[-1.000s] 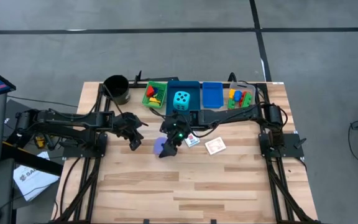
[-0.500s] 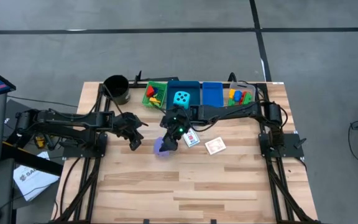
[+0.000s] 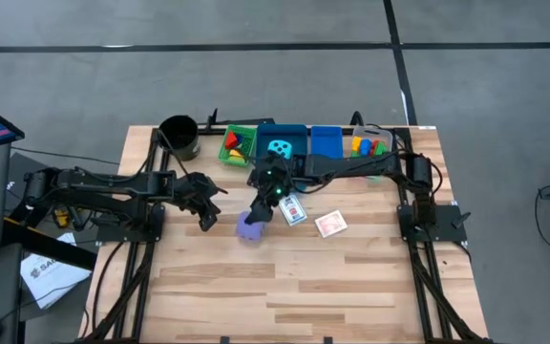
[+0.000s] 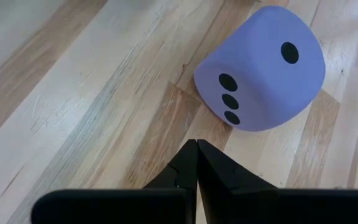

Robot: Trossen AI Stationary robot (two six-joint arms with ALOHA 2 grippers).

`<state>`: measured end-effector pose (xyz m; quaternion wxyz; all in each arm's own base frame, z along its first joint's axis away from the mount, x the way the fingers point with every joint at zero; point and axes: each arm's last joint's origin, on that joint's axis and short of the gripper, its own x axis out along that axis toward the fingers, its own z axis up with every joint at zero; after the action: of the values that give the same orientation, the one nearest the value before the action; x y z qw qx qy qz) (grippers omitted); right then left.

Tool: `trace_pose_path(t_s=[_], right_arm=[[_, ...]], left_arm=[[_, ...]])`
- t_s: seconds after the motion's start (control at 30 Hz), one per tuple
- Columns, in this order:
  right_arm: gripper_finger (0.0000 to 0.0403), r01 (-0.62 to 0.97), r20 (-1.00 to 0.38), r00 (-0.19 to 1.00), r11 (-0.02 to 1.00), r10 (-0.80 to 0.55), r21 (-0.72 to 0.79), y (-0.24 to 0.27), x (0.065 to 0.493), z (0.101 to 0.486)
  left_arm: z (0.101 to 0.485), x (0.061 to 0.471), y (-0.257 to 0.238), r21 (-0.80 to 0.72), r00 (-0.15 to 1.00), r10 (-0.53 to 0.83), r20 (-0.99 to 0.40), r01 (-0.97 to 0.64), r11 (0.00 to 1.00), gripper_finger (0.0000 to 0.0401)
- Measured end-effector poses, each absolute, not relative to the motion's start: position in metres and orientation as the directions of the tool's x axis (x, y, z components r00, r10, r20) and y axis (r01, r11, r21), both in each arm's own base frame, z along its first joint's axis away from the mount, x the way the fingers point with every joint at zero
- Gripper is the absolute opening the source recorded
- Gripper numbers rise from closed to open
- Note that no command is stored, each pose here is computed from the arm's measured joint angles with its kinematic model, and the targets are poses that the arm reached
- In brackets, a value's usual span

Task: Pick & Place Toys
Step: Put the purple die into the blue bin

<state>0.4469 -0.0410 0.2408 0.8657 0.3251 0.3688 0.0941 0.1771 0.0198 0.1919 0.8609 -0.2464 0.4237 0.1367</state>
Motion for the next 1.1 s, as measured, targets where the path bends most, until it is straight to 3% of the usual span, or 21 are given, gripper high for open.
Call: trace_pose_path(t_s=[0.27, 0.7, 1.1], right_arm=[[0.0399, 0.031, -0.603, 0.690, 0.816, 0.401, 0.578, -0.035, 0.446, 0.238], [0.0399, -0.033, -0.776, 0.585, 0.963, 0.236, 0.267, -0.029, 0.437, 0.251], [0.0399, -0.082, -0.727, 0.647, 0.969, 0.231, 0.235, -0.022, 0.444, 0.271]], left_arm=[[0.192, 0.177, 0.020, -0.335, 0.604, 0.027, -0.797, -0.477, 0.813, 0.0000], [0.192, 0.177, 0.020, -0.367, 0.604, 0.027, -0.797, -0.518, 0.773, 0.0000], [0.193, 0.178, 0.020, -0.396, 0.613, 0.028, -0.789, -0.544, 0.739, 0.0000]])
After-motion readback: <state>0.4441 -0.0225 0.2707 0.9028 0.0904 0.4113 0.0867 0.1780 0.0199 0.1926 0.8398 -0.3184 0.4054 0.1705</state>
